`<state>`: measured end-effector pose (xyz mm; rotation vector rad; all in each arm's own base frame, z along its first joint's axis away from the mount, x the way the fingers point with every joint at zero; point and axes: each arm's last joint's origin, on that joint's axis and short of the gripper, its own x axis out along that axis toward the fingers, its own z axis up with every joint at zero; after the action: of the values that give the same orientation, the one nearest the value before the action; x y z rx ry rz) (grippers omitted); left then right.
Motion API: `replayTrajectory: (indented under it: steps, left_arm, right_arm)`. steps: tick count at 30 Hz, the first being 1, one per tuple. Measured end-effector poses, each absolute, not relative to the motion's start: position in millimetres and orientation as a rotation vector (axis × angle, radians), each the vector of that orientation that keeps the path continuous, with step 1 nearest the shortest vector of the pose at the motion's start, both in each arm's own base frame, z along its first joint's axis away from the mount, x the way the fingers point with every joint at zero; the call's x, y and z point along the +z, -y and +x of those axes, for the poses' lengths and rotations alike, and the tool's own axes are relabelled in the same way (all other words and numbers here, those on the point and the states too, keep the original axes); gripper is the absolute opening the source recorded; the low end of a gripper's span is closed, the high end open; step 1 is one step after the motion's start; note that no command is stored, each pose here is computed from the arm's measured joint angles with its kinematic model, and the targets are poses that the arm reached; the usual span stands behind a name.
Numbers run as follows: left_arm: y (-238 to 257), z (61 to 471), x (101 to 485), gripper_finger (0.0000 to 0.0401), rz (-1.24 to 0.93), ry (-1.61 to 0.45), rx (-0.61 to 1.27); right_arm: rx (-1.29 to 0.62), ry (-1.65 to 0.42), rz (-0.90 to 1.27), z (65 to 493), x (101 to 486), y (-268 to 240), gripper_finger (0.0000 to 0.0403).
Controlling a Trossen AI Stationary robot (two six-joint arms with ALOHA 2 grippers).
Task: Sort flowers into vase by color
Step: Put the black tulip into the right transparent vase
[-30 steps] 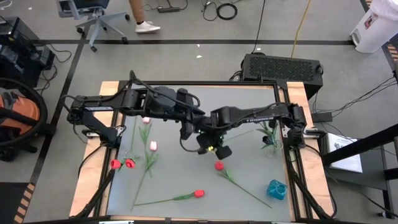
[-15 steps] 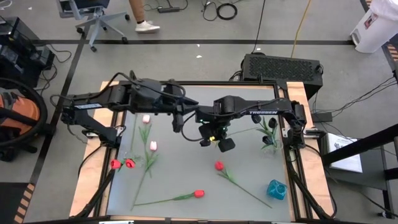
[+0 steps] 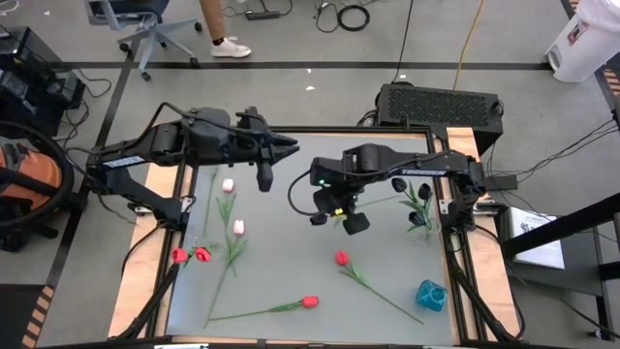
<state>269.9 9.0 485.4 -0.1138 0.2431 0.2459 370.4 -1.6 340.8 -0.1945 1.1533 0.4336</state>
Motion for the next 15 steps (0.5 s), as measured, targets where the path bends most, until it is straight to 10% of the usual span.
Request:
replayTrajectory:
  steps: [15]
  left_arm:
    - [-17.5,264.6,493.0,0.0077,-0.102,-0.186,0.291]
  right_arm:
    - [0.360,-0.829,-0.232,338.5,405.8,1.0,0.0000]
